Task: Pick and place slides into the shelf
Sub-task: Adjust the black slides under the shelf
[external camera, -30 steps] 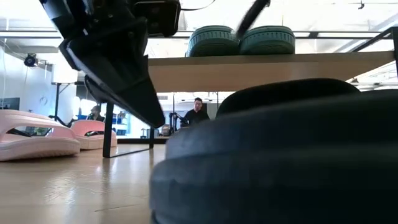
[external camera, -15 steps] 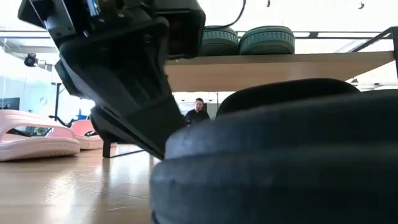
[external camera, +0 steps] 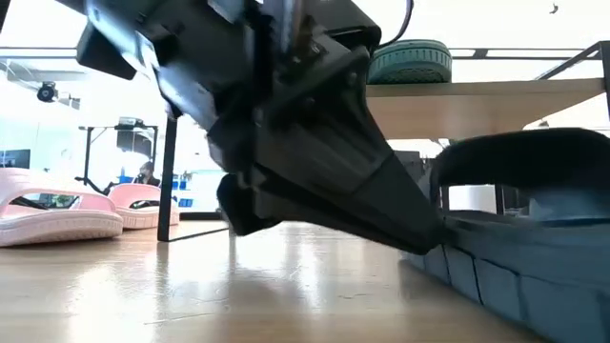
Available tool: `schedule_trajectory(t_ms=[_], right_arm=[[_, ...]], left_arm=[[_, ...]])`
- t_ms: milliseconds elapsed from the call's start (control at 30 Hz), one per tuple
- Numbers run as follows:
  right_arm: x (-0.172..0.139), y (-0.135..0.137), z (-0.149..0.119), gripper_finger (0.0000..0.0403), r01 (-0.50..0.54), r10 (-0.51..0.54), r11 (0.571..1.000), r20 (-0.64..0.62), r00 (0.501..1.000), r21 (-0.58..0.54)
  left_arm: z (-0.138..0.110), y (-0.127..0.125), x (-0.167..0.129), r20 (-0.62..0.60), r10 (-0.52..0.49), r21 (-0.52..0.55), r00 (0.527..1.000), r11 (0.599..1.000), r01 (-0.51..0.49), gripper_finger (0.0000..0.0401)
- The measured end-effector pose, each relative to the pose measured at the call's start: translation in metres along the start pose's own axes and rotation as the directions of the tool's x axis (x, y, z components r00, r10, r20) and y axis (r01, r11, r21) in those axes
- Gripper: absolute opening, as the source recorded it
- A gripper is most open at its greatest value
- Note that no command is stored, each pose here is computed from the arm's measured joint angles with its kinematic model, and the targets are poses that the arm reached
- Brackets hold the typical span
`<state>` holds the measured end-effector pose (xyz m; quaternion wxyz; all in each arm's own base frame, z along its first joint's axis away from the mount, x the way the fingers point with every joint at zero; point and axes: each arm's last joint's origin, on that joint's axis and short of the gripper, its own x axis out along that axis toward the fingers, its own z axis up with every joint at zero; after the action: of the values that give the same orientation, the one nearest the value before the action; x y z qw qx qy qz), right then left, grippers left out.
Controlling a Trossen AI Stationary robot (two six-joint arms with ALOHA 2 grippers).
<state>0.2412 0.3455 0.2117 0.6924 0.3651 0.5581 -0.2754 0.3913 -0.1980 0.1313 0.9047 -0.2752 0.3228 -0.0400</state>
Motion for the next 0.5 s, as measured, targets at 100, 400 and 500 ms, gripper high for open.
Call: schedule_trajectory(t_ms=[100, 400, 500], right_arm=[[0.000, 0.003, -0.003, 0.0038, -0.035, 0.035, 0.999, -0.013, 0.999, 0.015], [0.009, 0.007, -0.006, 0.0038, -0.087, 0.088, 0.995, -0.027, 0.996, 0.044], [0.024, 0.006, -0.007, 0.0038, -0.053, 0.054, 0.998, -0.015, 0.998, 0.042]], left_arm=[[0.004, 0.001, -0.002, 0.002, 0.004, 0.009, 1.000, 1.000, -0.004, 0.0015], [-0.013, -0.003, -0.008, -0.131, 0.031, 0.039, 0.991, 0.999, -0.026, 0.0015], [-0.019, -0.009, -0.009, -0.143, 0.015, 0.049, 0.990, 0.999, -0.008, 0.0015]])
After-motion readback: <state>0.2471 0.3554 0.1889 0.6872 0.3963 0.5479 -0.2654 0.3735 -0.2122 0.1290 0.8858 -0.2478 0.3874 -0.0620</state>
